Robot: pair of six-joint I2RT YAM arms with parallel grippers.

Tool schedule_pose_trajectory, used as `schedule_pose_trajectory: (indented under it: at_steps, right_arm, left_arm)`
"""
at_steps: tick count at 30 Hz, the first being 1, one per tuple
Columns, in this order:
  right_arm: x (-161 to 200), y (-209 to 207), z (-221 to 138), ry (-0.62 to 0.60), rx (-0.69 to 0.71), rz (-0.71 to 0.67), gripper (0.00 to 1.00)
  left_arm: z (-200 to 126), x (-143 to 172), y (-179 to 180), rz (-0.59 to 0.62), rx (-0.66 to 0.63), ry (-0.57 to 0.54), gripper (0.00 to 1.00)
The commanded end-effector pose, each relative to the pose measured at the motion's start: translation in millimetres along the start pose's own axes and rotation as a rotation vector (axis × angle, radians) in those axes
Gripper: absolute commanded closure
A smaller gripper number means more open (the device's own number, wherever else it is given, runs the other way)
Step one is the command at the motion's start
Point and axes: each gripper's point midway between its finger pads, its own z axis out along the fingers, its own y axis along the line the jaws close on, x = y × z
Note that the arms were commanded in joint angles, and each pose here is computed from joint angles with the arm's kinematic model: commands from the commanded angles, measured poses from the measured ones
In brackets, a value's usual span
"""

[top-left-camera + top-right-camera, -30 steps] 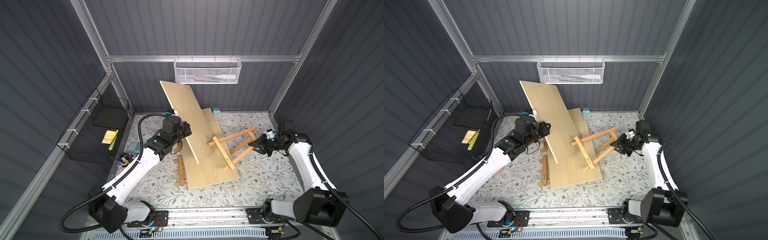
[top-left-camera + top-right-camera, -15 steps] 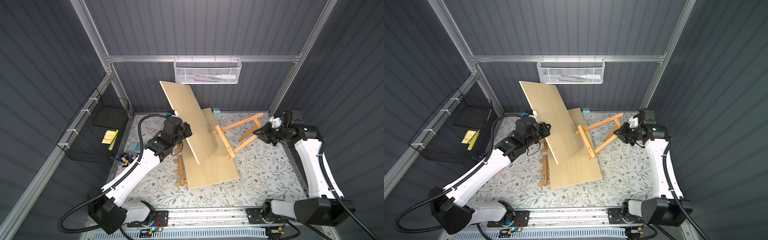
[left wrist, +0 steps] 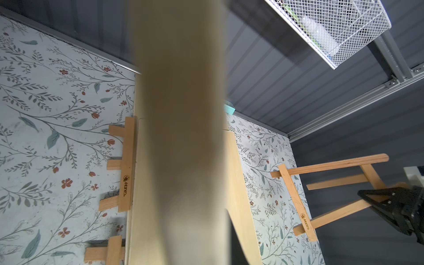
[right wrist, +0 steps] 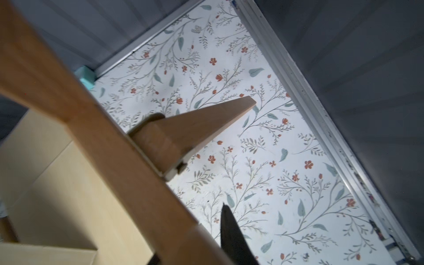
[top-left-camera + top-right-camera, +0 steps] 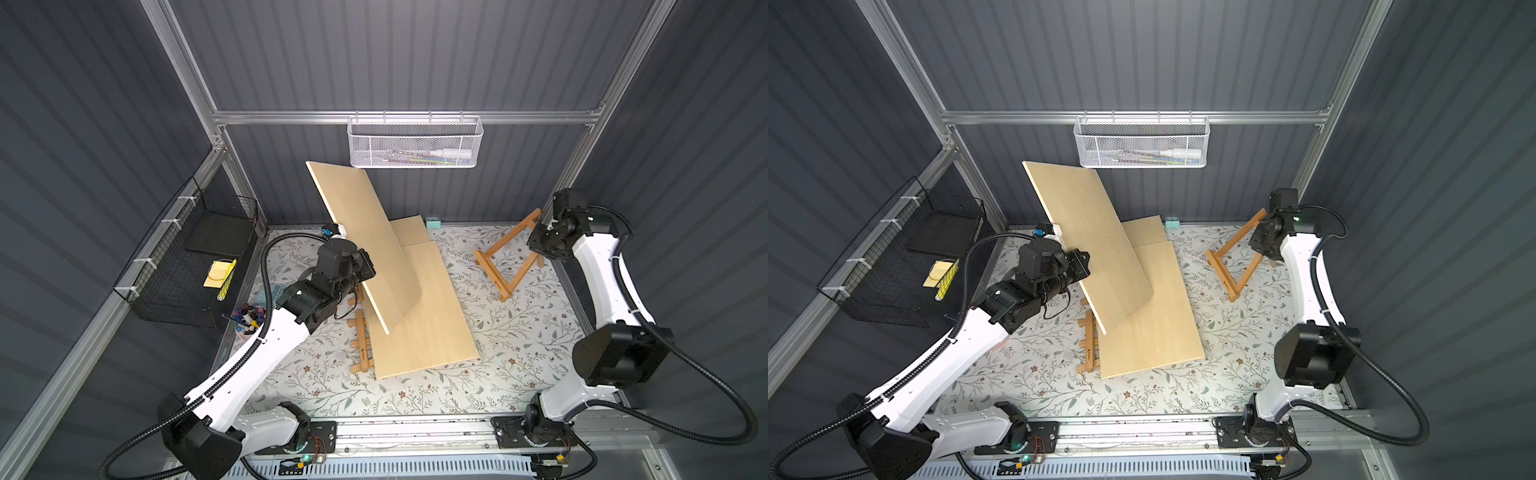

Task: Assemble the easel
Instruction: Place the easel at the corner of the board.

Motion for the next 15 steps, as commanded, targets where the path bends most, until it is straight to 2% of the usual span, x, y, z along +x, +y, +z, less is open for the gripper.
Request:
schedule_pose_trajectory:
  at_steps: [1, 9, 15]
  right_arm:
    - [-33.1, -6.4, 7.7, -0.114, 0.086, -0.032, 1.0]
    - [-40.2, 3.0, 56.2, -0.113, 0.094, -0.026, 1.0]
    - [-25.4, 7.2, 77.6, -0.078, 0.075, 0.013, 1.0]
  left_arm:
    - [-13.5, -36.1, 5.4, 0.115, -0.054, -0.152, 1.0]
    - [-7.0, -36.2, 0.3, 0.124, -0.047, -0.139, 1.0]
    - [-7.0, -37.3, 0.4, 0.122, -0.052, -0.138, 1.0]
